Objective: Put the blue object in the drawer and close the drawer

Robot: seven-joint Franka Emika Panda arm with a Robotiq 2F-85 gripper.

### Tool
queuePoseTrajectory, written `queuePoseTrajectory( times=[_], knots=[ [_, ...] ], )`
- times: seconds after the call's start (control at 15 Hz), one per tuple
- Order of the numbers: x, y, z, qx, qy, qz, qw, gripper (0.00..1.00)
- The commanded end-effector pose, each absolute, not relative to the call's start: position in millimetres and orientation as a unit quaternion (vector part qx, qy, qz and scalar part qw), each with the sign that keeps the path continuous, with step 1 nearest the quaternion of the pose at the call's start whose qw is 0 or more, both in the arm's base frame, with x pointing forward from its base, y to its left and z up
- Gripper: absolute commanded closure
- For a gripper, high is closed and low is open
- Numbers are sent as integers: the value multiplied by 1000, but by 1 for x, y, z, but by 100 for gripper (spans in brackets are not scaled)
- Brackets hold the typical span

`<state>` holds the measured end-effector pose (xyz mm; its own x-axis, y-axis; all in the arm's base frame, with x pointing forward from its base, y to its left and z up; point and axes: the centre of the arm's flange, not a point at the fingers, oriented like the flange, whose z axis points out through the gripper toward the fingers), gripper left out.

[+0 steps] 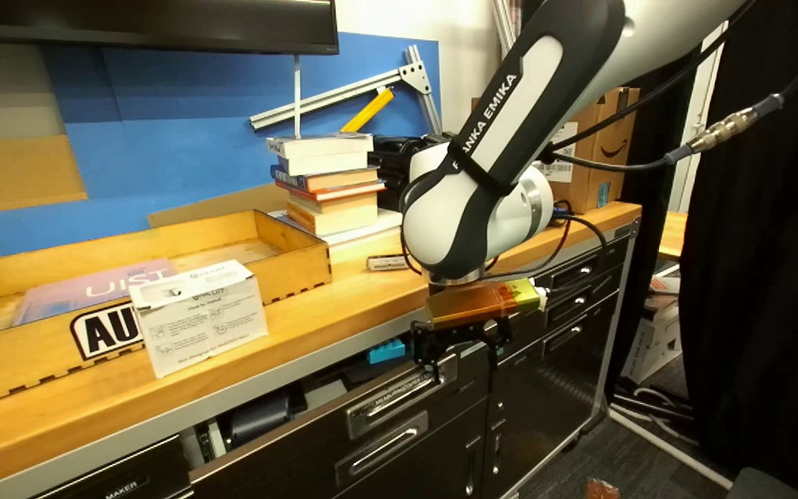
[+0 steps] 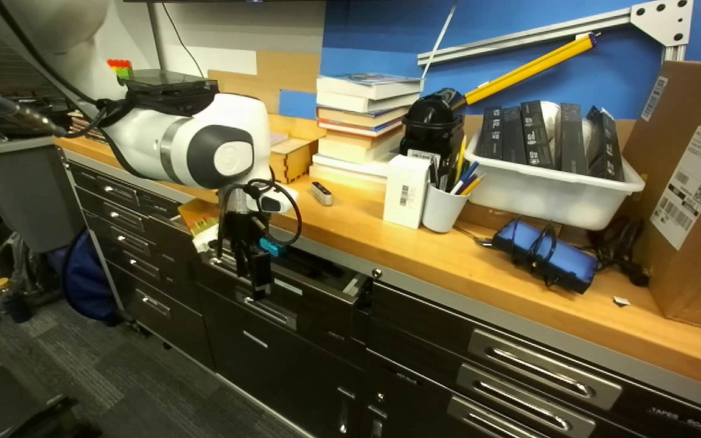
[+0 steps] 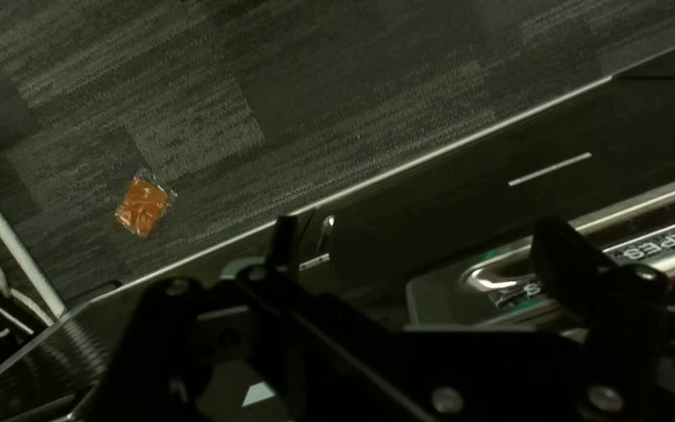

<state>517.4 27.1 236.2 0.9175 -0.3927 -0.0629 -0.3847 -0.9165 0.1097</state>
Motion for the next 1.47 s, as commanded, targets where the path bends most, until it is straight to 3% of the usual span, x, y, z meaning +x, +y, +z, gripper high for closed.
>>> queuePoseTrajectory(
  times=[0.0, 0.6, 1.27, 1.4],
  knots=[
    [557, 43, 231, 975, -213, 17, 56, 0],
    [556, 85, 290, 983, -166, 75, 30, 0],
    [513, 125, 461, 996, -63, -59, -26, 0],
    [506, 125, 445, 996, -71, -54, -18, 0]
  ],
)
